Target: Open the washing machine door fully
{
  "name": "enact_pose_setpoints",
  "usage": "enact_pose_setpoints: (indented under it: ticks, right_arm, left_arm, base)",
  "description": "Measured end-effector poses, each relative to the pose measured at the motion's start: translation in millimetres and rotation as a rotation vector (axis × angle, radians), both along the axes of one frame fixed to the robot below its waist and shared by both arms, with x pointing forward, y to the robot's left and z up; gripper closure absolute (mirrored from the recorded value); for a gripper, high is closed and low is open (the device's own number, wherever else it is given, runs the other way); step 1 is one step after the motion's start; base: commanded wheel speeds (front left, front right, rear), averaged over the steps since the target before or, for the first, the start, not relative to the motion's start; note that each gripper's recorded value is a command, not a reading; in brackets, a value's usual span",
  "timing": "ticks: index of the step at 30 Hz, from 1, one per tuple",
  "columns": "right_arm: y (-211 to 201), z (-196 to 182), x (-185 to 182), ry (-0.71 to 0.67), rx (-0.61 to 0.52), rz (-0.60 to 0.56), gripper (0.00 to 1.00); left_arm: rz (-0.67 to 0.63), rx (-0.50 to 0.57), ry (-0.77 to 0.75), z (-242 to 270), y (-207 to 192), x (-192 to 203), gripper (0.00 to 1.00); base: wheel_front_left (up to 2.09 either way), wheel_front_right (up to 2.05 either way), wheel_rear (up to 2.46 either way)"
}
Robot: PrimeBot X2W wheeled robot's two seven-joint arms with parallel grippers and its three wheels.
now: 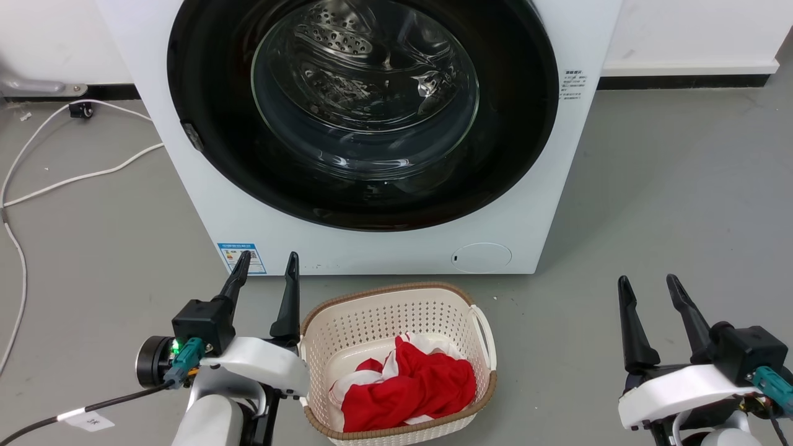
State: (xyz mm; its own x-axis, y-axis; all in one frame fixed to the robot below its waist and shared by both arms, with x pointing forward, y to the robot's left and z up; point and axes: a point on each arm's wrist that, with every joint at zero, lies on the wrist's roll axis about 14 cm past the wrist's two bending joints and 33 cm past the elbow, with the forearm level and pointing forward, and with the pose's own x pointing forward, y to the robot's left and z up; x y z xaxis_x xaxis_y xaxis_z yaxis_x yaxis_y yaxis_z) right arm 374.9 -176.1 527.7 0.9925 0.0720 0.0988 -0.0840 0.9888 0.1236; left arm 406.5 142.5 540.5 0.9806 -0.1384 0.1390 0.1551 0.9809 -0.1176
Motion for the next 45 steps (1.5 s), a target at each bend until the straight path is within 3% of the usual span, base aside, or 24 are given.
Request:
enact_pose_setpoints:
  ticks: [23,42,43,45]
  right_arm:
    - [6.4,2.7,-0.6,-0.022,-0.139,0.018,0.00]
    - [7.6,2.0,0.2,-0.022,-0.140,0.021,0.02]
    - [7.6,2.7,0.2,-0.027,-0.138,0.021,1.00]
    - [8.0,2.9,0.1,-0.028,-0.136,0.022,1.00]
  left_arm:
    - [-0.002,0.148,-0.040,-2.4,-3.7,-6.7,0.00]
    - [0.002,0.123,-0.032,-5.8,-2.3,-8.9,0.00]
    - [0.002,0.123,-0.031,-6.0,-2.2,-9.0,0.00]
    - [0.003,0.123,-0.030,-6.5,-2.1,-9.4,0.00]
  base:
    - [0.00,0.00,0.00]
    - [0.00,0.00,0.00]
    - [0.00,0.00,0.00]
    - [0.00,0.00,0.00]
